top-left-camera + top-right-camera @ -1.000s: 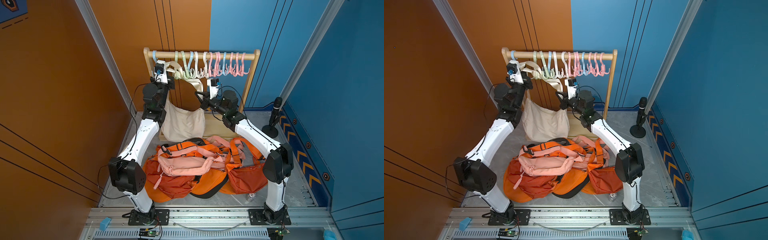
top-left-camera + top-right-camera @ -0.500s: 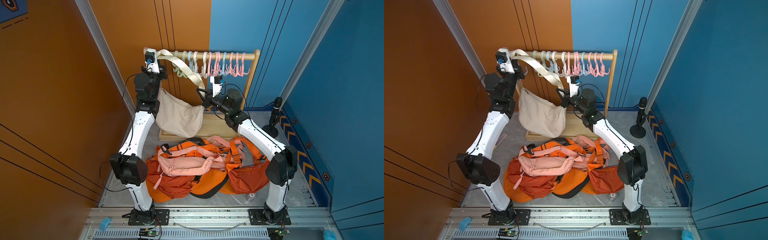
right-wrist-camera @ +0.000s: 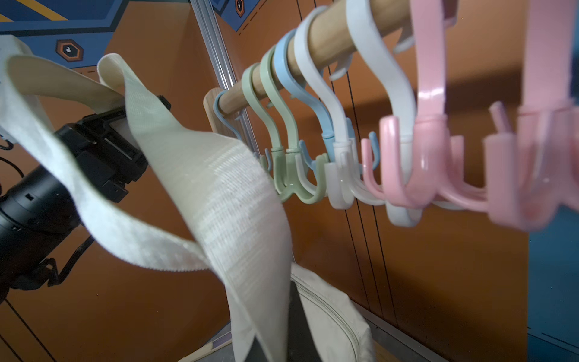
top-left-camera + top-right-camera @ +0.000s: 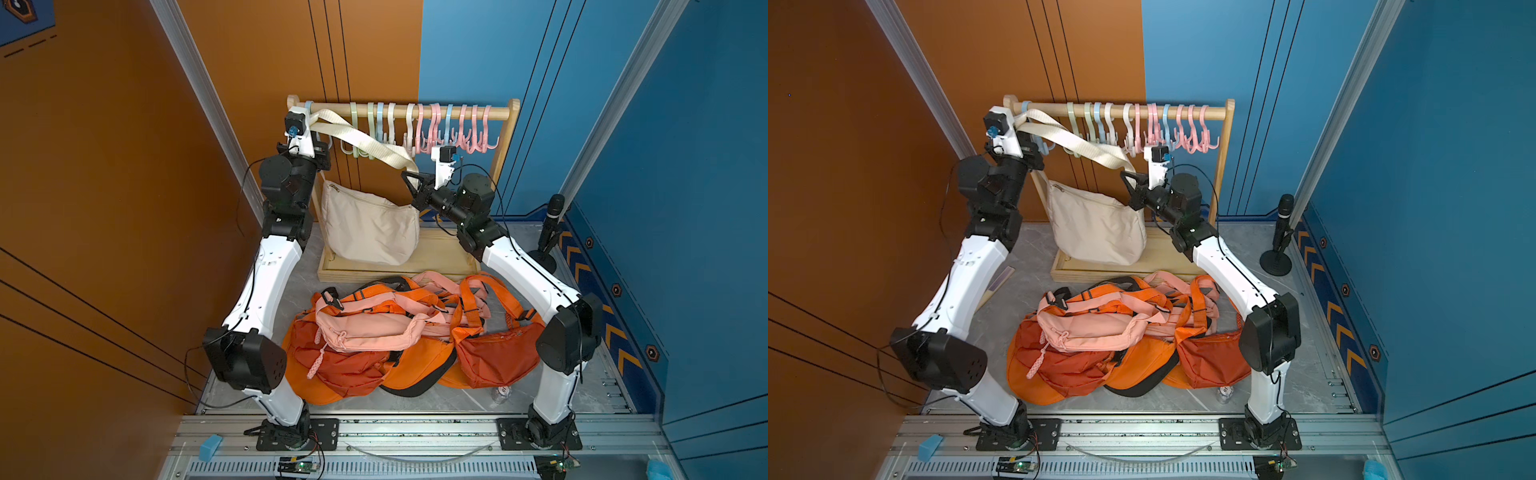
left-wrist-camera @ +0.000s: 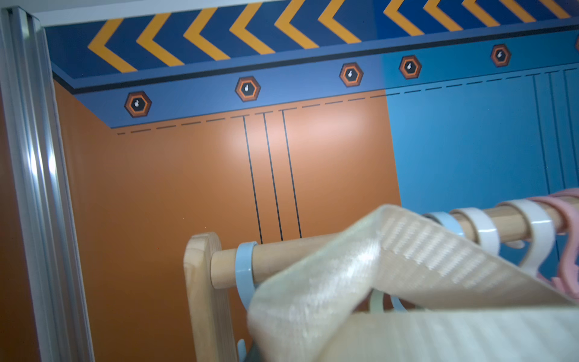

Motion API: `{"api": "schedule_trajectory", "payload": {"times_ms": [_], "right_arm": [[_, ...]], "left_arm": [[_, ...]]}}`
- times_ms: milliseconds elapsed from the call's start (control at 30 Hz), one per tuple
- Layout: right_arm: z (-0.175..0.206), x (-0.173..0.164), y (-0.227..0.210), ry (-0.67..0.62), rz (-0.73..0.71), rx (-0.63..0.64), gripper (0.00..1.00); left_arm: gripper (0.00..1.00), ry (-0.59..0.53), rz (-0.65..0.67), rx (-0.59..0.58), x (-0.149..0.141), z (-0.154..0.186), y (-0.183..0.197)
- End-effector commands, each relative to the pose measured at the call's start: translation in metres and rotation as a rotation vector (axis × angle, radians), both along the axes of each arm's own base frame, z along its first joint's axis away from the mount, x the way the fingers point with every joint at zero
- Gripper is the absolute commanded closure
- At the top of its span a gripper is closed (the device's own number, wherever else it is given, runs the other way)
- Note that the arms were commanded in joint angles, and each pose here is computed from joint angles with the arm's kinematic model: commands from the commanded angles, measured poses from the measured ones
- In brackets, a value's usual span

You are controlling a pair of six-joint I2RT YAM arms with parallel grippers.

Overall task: Take the bag off the hook
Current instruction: Place the bag inside the bag.

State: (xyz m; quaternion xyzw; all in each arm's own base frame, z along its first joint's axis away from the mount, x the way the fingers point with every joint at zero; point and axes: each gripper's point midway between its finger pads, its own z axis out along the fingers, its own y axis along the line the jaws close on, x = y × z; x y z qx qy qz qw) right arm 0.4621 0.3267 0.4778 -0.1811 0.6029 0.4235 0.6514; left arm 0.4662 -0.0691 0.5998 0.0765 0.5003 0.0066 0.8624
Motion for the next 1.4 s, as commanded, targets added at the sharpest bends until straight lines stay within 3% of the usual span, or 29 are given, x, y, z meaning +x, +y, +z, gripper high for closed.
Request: {"api": "schedule_trajectory", "payload": {"times_ms": [0,167,333,533,733,900,1167,1367], "right_arm": [[0.069,-0.056,-0.023,-0.151,0.001,0.043,1.00],[0.083,-0.099,-0.044,-0.189,-0.043,0.012,1.00],[0.087,-0.150,-0.070,-0.226,-0.089,-0.016,1.00],[0.068,-0.220,-0.101,-0.257,-0.132,-0.126,1.00],[0.048,-0.276,-0.147,-0.244,-0.168,-0.130,1.00],[0.049,-0.301,-0.189,-0.257,-0.248,-0.101,1.00],[0.065,-0.318,-0.221,-0.233,-0.307,-0.121,1.00],[0.019,-0.307,-0.231,-0.130,-0.377,-0.195,1.00]], "left_arm": [[1.00,-0.132,-0.020,0.017,-0.062,0.041,-0.002],[1.00,-0.163,-0.004,0.129,-0.108,0.040,-0.026],[1.00,-0.206,-0.076,0.236,-0.153,0.031,-0.066],[1.00,-0.222,-0.251,0.208,-0.206,0.016,-0.098],[1.00,-0.198,-0.509,0.121,-0.255,-0.003,-0.123],[1.00,-0.196,-0.624,0.162,-0.294,-0.003,-0.144],[1.00,-0.186,-0.671,0.202,-0.326,0.007,-0.158],[1.00,-0.144,-0.691,0.203,-0.340,-0.014,-0.162]]}}
